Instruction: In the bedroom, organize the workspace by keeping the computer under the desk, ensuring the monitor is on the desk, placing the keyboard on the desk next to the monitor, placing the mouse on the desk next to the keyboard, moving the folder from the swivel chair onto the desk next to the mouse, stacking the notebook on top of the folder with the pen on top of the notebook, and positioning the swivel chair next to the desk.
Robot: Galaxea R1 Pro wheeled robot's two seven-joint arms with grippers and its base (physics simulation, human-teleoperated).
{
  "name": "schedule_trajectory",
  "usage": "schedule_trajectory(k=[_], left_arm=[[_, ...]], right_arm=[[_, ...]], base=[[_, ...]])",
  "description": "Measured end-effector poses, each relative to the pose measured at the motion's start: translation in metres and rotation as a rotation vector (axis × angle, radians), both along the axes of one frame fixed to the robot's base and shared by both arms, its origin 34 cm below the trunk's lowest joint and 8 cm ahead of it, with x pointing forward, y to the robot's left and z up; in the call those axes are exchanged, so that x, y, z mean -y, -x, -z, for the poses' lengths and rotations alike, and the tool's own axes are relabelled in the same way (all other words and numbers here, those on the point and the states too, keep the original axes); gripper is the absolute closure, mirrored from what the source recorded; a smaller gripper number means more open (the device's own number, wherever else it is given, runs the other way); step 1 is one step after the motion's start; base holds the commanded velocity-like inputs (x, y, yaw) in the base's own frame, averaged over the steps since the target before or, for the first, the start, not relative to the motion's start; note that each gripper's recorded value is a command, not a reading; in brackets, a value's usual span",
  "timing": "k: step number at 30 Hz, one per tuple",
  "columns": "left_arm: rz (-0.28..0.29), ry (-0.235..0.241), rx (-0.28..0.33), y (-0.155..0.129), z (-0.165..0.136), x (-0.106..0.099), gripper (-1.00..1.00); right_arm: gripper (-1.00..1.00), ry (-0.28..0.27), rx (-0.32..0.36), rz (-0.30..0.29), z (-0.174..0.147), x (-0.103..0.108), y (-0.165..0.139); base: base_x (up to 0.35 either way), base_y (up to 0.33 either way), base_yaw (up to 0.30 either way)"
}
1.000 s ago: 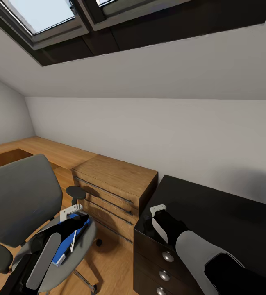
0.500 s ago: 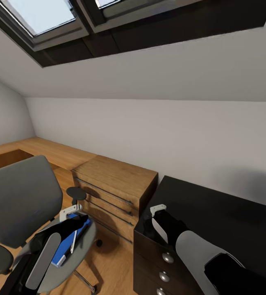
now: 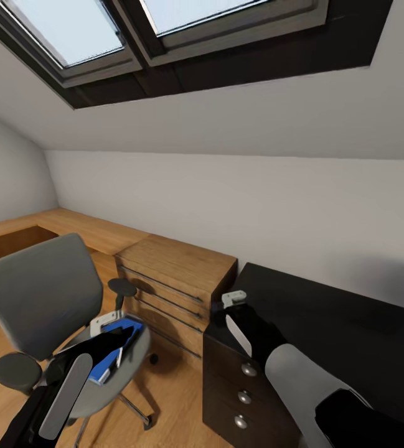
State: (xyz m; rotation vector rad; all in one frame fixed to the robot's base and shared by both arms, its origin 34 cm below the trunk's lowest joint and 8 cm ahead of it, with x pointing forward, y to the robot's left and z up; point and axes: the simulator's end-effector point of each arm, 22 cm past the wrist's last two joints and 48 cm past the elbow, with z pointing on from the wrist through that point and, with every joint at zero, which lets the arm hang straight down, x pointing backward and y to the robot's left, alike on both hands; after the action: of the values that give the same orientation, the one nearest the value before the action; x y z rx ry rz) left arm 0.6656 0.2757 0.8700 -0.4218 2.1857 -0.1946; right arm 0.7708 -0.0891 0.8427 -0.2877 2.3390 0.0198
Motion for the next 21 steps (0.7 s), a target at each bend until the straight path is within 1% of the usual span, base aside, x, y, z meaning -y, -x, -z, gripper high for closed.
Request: schedule_trajectory(k=[2,5,6,7,9,11,13,14,21], left_arm=[[0.0,0.0,0.0,0.0,-0.003,0.0,-1.0],[-0.001,-0.002,-0.002,0.001,-0.007,-0.001,-1.0],[-0.001,-0.003,-0.002,0.001,-0.008,-0.001,-1.0],[-0.001,-0.004,-0.003,0.001,-0.01,-0.001,-1.0],[-0.001,-0.003,-0.003,0.001,-0.013,-0.001,-1.0],[-0.001,-0.003,-0.003,0.001,-0.015,-0.001,-1.0],[-0.001,-0.002,-0.003,0.001,-0.018,-0.001,-1.0],[-0.001,-0.003,-0.004,0.002,-0.019,-0.001,-1.0],[-0.001,-0.002,-0.003,0.002,-0.03,0.0,-1.0]], right_arm=[[1.0,-0.014,0.017,-0.002,-0.011,-0.004,-0.003],[1.0,-0.054,0.053,0.006,-0.03,-0.001,-0.006],[1.0,-0.094,0.082,0.012,-0.04,0.003,-0.002],[1.0,-0.114,0.106,0.022,-0.051,0.009,0.007],[1.0,-0.122,0.123,0.034,-0.064,0.012,0.013],[1.0,-0.132,0.128,0.038,-0.071,0.011,0.016],[1.0,-0.157,0.126,0.042,-0.076,0.009,0.019],[1.0,-0.187,0.12,0.043,-0.08,0.004,0.022],[1.0,-0.219,0.129,0.039,-0.098,-0.001,0.025]], base=[[-0.148,0.015,0.0],[-0.059,0.006,0.0],[-0.008,0.001,0.0],[-0.005,0.001,0.0],[-0.003,0.0,0.0],[-0.002,0.0,0.0],[-0.001,0.0,0.0],[0.0,0.0,0.0],[0.0,0.0,0.0]])
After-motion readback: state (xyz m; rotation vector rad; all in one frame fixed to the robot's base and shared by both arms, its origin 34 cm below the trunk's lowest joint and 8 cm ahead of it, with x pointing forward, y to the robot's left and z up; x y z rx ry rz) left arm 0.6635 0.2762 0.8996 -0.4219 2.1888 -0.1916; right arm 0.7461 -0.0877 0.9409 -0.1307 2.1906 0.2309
